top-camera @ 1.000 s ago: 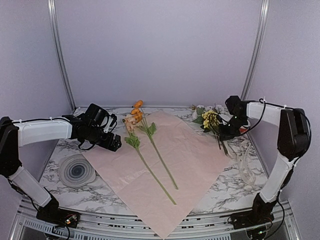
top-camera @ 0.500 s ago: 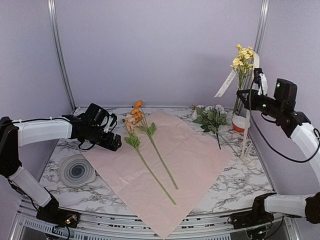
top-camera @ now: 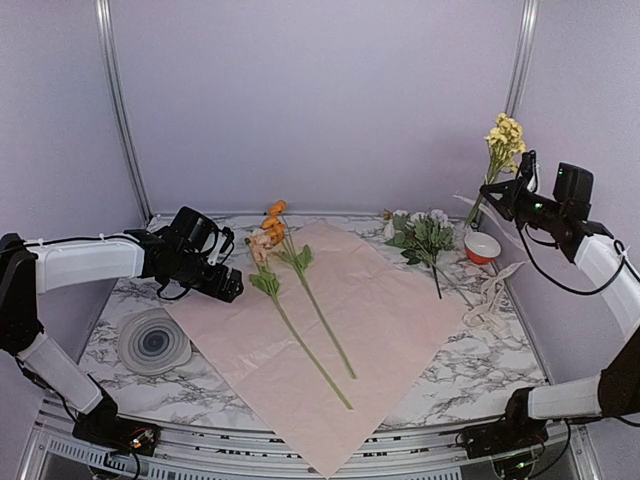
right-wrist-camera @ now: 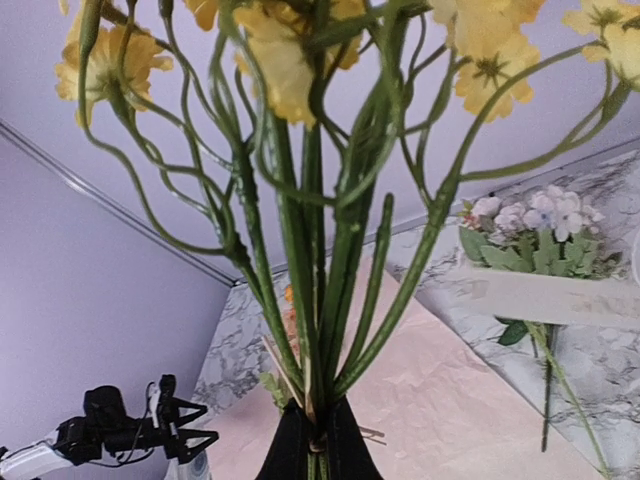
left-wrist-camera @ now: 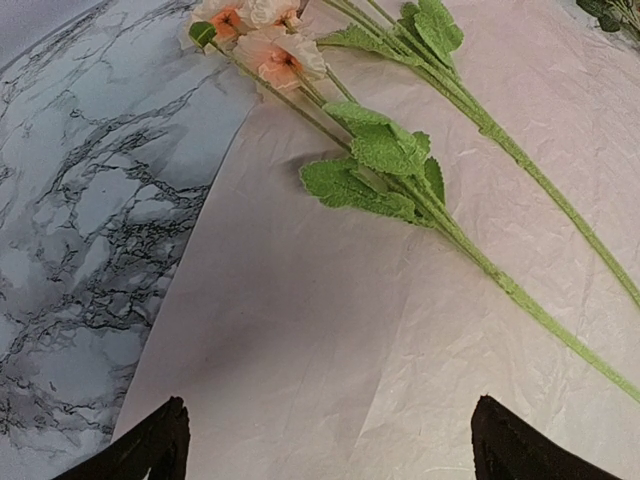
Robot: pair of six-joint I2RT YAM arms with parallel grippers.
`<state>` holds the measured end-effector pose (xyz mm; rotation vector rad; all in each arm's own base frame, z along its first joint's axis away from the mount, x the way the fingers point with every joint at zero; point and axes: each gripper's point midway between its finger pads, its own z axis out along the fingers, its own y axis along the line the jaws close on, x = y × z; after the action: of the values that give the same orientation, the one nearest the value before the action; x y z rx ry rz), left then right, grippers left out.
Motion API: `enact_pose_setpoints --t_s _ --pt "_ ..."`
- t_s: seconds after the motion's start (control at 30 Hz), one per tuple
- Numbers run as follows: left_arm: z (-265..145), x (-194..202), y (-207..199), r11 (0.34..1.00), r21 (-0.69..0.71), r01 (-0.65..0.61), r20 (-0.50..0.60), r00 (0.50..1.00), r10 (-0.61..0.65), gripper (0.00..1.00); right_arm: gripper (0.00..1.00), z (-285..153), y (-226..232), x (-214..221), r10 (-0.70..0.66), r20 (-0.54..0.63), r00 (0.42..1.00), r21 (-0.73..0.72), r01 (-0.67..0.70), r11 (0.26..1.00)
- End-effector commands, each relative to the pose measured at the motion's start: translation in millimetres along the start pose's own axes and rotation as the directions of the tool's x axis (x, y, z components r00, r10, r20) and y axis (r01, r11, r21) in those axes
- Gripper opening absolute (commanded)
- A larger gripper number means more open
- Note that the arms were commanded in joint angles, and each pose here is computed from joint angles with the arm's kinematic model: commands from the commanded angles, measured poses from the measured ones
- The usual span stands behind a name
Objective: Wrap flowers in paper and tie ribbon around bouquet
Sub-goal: Place the fake flower on the flattened wrapping paper.
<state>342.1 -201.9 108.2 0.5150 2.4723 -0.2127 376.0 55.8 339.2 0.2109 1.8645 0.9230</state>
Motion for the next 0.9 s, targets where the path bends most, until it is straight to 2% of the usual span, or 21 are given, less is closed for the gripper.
enact_pose_setpoints --t_s 0.0,0.07,0.1,0.13,0.2,0.27,0.33,0.4,0.47,0.57,0.73,0.87 --pt "-2.6 -2.2 -3.2 1.0 0.009 -0.009 -0.009 1.0 0.009 0.99 0.0 -30.8 94.6 -26.2 -0.053 0.065 0.996 -0.33 0.071 0.941" --pt "-3.1 -2.5 -3.0 1.0 0.007 -0.009 -0.008 1.0 0.01 0.99 0.0 -49.0 113.3 -43.1 -0.155 0.181 0.971 -0.297 0.205 0.933" --pt "-3.7 -2.9 -3.1 1.0 0.007 -0.009 -0.006 1.0 0.009 0.99 0.0 -52.8 110.5 -52.8 -0.208 0.225 0.952 -0.209 0.256 0.944" --pt "-4.4 -3.6 -2.9 1.0 0.007 -0.008 -0.003 1.0 0.008 0.99 0.0 -55.0 93.3 -66.7 -0.236 0.266 0.935 -0.05 0.257 0.965" --pt "-4.8 -3.5 -2.7 1.0 0.007 -0.008 -0.002 1.0 0.008 0.99 0.0 -51.5 51.6 -65.2 -0.242 0.235 0.941 0.17 0.205 0.964" --pt "-5.0 -2.9 -2.0 1.0 0.0 -0.011 -0.002 1.0 0.011 0.99 0.0 -34.8 41.5 -41.2 -0.239 0.158 0.958 0.174 0.211 0.962" --pt "-4.0 -2.4 -0.7 1.0 -0.007 -0.014 -0.004 1.0 0.014 0.99 0.0 -6.1 51.6 -2.9 -0.224 0.082 0.971 0.109 0.214 0.971" --pt "-2.9 -2.6 -1.2 1.0 -0.006 -0.014 -0.007 1.0 0.014 0.99 0.0 33.4 79.0 55.3 -0.235 -0.034 0.971 0.008 0.235 0.972" --pt "-1.7 -2.2 -1.4 1.0 -0.005 -0.014 -0.01 1.0 0.014 0.99 0.0 71.0 91.9 112.8 -0.252 -0.196 0.948 -0.051 0.247 0.968" --pt "-1.5 -0.9 0.2 1.0 -0.013 -0.016 -0.012 1.0 0.016 0.99 0.0 115.7 91.7 183.0 -0.264 -0.419 0.869 -0.039 0.274 0.961" --pt "-4.0 -2.4 -2.8 1.0 -0.002 -0.017 -0.005 1.0 0.017 0.99 0.0 161.7 114.0 298.4 -0.285 -0.642 0.712 -0.154 0.244 0.957" --pt "-6.3 -3.8 -4.4 1.0 0.007 -0.016 0.001 1.0 0.016 0.99 0.0 176.3 87.8 367.5 -0.285 -0.786 0.549 -0.135 0.297 0.945"
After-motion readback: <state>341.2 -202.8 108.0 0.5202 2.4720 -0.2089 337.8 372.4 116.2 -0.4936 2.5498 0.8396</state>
